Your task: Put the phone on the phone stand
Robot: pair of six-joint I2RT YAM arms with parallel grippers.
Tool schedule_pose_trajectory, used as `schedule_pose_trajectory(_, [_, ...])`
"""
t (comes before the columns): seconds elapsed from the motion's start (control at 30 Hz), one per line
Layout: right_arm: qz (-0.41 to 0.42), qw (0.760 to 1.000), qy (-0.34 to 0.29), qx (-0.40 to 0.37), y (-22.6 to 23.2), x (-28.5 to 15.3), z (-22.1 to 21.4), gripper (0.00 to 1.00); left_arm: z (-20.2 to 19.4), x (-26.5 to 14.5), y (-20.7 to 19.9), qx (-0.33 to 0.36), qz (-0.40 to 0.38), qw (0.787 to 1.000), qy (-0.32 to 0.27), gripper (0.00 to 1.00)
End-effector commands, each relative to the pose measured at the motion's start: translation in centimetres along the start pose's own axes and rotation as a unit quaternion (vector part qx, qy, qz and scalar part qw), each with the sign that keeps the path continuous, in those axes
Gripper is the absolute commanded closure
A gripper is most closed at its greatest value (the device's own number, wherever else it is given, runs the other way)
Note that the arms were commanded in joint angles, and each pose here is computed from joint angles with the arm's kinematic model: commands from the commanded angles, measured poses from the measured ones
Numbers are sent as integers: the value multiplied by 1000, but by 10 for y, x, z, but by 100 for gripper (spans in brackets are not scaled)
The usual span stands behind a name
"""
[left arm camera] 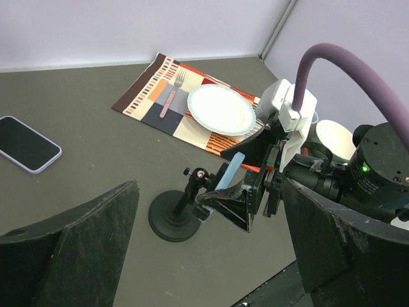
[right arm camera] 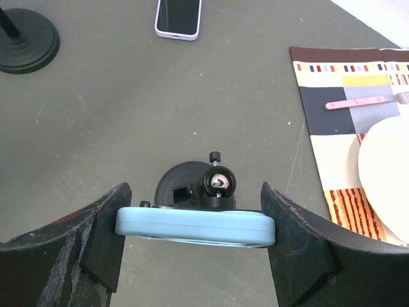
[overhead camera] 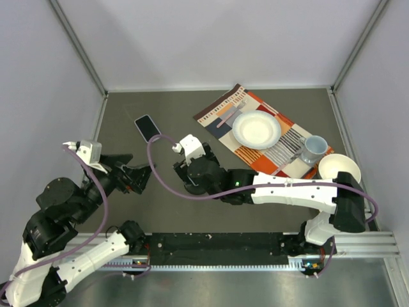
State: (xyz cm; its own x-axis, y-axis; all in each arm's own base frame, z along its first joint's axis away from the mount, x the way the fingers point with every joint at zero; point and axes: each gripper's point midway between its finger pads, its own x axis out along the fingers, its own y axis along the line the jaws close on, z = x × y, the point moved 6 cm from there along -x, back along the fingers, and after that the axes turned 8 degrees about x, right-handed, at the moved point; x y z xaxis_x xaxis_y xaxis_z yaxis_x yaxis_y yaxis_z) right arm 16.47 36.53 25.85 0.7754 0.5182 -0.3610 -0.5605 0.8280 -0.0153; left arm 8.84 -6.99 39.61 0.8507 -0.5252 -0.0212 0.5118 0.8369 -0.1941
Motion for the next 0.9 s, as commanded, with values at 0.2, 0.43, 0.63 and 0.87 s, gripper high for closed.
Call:
schedule_pose_trajectory(0.2, [56, 984, 24, 167, -13, -11, 8, 92, 5, 14, -8, -14, -11, 1000, 0, 1])
schedule_pose_trajectory(0.43, [30, 988, -2, 149, -25, -11, 20, 98, 4, 15, -9, -20, -14, 1000, -1, 2])
schedule_pose_trajectory(0.63, [-31, 991, -63, 111, -46, 5, 70, 100, 0, 17, -8, -19, -10, 1000, 3, 2])
schedule_pose_trajectory(0.87, [-61, 987, -119, 90, -69, 45, 124, 100, -1, 16, -10, -24, -17, 1000, 4, 3])
